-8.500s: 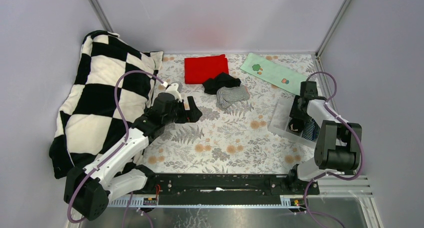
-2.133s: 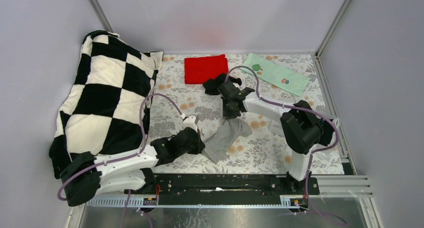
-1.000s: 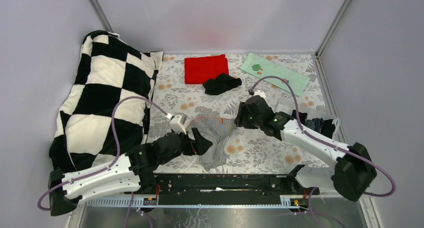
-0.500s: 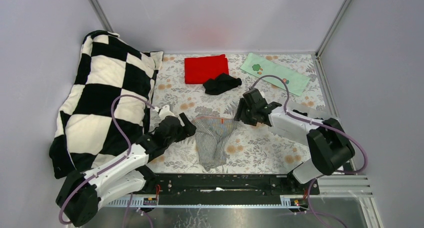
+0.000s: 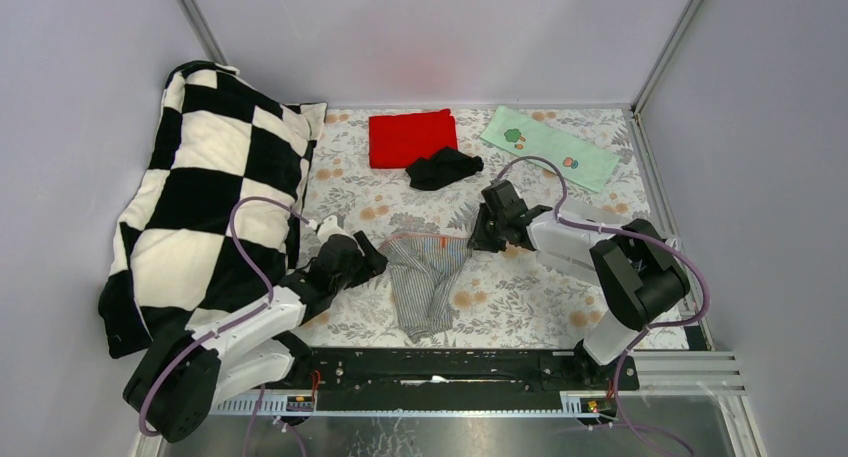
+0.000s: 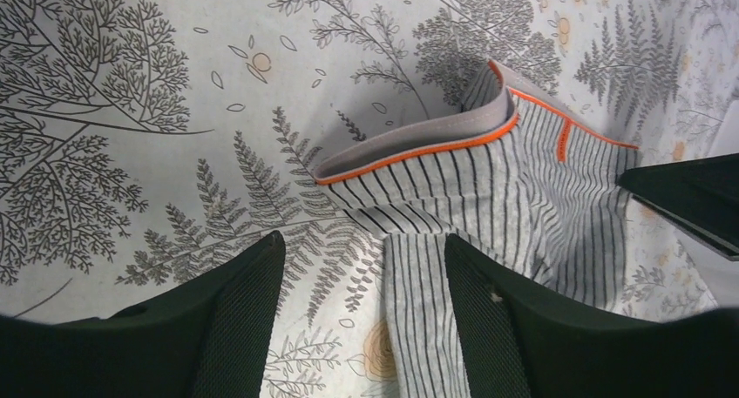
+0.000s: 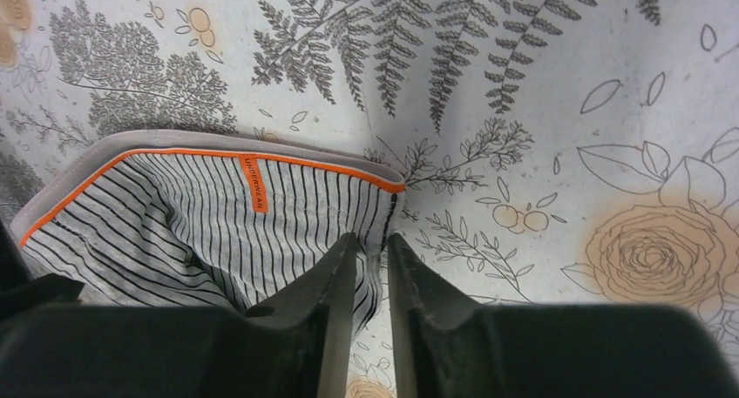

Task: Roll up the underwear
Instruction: Flatten out the underwear at the center of the board.

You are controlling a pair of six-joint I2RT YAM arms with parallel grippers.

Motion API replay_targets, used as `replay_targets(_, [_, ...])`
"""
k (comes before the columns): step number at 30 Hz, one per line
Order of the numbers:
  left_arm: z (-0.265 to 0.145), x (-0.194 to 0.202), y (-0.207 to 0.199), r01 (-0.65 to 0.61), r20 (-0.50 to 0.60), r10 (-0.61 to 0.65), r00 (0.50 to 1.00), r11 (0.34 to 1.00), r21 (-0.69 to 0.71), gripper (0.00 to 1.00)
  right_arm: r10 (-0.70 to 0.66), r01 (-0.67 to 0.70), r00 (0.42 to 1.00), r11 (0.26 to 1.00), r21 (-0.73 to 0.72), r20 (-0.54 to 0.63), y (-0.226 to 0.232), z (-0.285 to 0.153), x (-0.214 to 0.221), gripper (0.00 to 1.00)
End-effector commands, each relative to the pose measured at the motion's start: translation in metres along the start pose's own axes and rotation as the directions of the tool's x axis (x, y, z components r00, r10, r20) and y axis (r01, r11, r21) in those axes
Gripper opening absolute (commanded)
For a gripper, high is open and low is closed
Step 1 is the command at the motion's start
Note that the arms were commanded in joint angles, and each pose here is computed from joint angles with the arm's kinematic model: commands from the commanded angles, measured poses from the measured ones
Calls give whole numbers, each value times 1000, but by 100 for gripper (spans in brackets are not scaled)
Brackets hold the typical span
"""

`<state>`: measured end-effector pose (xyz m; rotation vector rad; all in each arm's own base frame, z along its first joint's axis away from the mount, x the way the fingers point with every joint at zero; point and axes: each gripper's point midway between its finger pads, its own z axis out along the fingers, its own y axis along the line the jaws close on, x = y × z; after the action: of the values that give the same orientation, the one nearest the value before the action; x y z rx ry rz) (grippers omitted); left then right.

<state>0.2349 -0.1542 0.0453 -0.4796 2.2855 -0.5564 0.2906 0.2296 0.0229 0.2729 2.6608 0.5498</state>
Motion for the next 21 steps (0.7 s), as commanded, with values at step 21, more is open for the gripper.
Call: replay_targets(21, [55,12,8,39,-24,-38,999,999,30,40,-48,50,993,999,-21,109,-8,-20,-19,0])
